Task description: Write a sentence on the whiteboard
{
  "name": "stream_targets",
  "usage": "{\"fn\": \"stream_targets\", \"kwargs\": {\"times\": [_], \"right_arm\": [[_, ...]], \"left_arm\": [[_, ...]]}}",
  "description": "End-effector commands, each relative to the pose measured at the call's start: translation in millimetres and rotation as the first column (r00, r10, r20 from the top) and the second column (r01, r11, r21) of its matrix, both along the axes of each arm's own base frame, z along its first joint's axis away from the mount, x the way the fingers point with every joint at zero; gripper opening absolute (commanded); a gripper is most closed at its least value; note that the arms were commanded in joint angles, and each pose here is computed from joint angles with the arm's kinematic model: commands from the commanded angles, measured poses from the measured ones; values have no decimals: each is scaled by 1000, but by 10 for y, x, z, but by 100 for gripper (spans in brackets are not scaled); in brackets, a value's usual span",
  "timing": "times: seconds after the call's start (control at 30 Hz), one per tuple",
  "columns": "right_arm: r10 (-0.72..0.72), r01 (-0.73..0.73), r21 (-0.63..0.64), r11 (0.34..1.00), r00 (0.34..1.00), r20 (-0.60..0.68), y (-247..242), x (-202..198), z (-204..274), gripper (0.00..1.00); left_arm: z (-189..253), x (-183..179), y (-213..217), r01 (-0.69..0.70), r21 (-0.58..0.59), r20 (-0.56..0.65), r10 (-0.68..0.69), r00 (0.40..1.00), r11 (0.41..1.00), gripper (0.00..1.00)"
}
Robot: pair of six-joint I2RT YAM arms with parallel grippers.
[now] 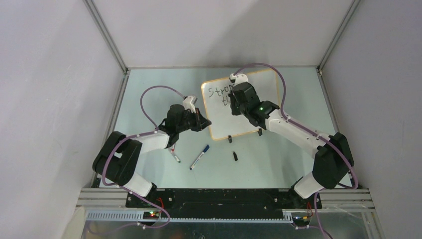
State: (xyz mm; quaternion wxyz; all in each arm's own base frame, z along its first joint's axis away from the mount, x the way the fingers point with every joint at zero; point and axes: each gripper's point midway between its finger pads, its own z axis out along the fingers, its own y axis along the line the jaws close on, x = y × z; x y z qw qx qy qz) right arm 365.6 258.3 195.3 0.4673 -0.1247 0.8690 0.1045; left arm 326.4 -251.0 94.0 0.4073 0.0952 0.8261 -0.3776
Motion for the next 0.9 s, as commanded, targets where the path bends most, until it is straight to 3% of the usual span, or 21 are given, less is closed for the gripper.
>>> {"fn": "stream_targets", "kwargs": {"times": [0.0, 0.87], "right_arm": [[-34, 33, -18, 999, 999, -13, -112, -75, -56, 0], [3, -4, 43, 999, 1000, 31, 8, 58, 168, 0]], "left_arm": [[49, 34, -12, 9, 41, 41, -11, 999, 999, 0], [56, 23, -29, 15, 44, 44, -16, 999, 999, 0]]}}
